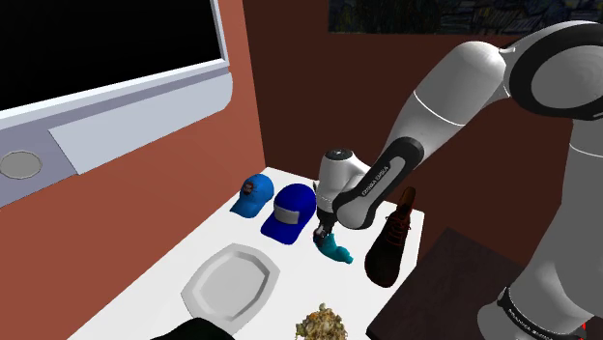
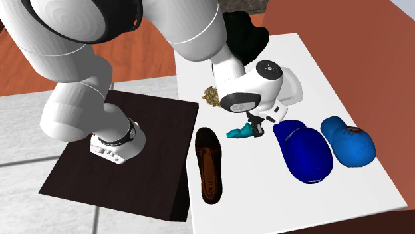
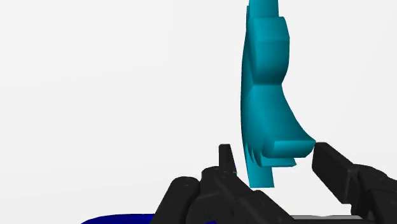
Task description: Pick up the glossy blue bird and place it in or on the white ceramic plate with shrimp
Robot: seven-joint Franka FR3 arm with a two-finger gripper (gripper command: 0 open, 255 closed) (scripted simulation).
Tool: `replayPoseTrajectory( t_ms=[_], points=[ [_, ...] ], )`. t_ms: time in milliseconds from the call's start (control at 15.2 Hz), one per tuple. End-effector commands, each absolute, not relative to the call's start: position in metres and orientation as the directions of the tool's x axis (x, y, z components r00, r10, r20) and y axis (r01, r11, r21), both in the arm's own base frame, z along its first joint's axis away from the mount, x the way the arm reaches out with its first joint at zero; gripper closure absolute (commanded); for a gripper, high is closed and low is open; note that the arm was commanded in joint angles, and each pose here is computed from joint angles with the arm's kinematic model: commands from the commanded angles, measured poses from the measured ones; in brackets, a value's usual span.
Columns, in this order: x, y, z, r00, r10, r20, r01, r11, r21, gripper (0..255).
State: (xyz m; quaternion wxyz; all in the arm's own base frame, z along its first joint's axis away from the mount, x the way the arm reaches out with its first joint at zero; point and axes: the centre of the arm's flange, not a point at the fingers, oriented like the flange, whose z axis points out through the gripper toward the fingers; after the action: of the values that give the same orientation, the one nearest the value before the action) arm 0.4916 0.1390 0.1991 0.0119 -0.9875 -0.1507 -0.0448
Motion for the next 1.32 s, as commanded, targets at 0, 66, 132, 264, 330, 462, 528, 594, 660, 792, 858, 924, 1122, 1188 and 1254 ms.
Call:
replayPoseTrajectory(
  t_ms=[0, 66, 132, 264, 330, 462, 528, 594, 660, 792, 858, 924, 1122, 1188, 1254],
  points=[
    [0.492, 0.139, 0.199, 0.951, 0.297, 0.092, 0.299, -0.954, -0.010, 255],
    [0.492, 0.139, 0.199, 0.951, 0.297, 0.092, 0.299, -0.954, -0.010, 255],
    [0.492, 0.139, 0.199, 0.951, 0.297, 0.092, 0.299, -0.954, -0.010, 255],
    [0.492, 0.139, 0.199, 0.951, 0.297, 0.092, 0.299, -0.954, -0.010, 255],
    [0.492, 0.139, 0.199, 0.951, 0.297, 0.092, 0.299, -0.954, -0.010, 255],
    [0.492, 0.139, 0.199, 0.951, 0.297, 0.092, 0.299, -0.954, -0.010, 255],
    [0.492, 0.139, 0.199, 0.951, 0.297, 0.092, 0.299, -0.954, -0.010, 255],
    [0.492, 0.139, 0.204, 0.951, 0.297, 0.092, 0.299, -0.954, -0.010, 255],
    [0.492, 0.139, 0.210, 0.951, 0.297, 0.092, 0.299, -0.954, -0.010, 255],
    [0.492, 0.139, 0.220, 0.951, 0.297, 0.092, 0.299, -0.954, -0.010, 255],
    [0.492, 0.139, 0.225, 0.951, 0.297, 0.092, 0.299, -0.954, -0.010, 255],
    [0.492, 0.139, 0.231, 0.951, 0.297, 0.092, 0.299, -0.954, -0.010, 255],
    [0.492, 0.139, 0.247, 0.951, 0.297, 0.092, 0.299, -0.954, -0.010, 255],
    [0.492, 0.139, 0.252, 0.951, 0.297, 0.092, 0.299, -0.954, -0.010, 255],
    [0.492, 0.139, 0.257, 0.951, 0.297, 0.092, 0.299, -0.954, -0.010, 255]
  ],
)
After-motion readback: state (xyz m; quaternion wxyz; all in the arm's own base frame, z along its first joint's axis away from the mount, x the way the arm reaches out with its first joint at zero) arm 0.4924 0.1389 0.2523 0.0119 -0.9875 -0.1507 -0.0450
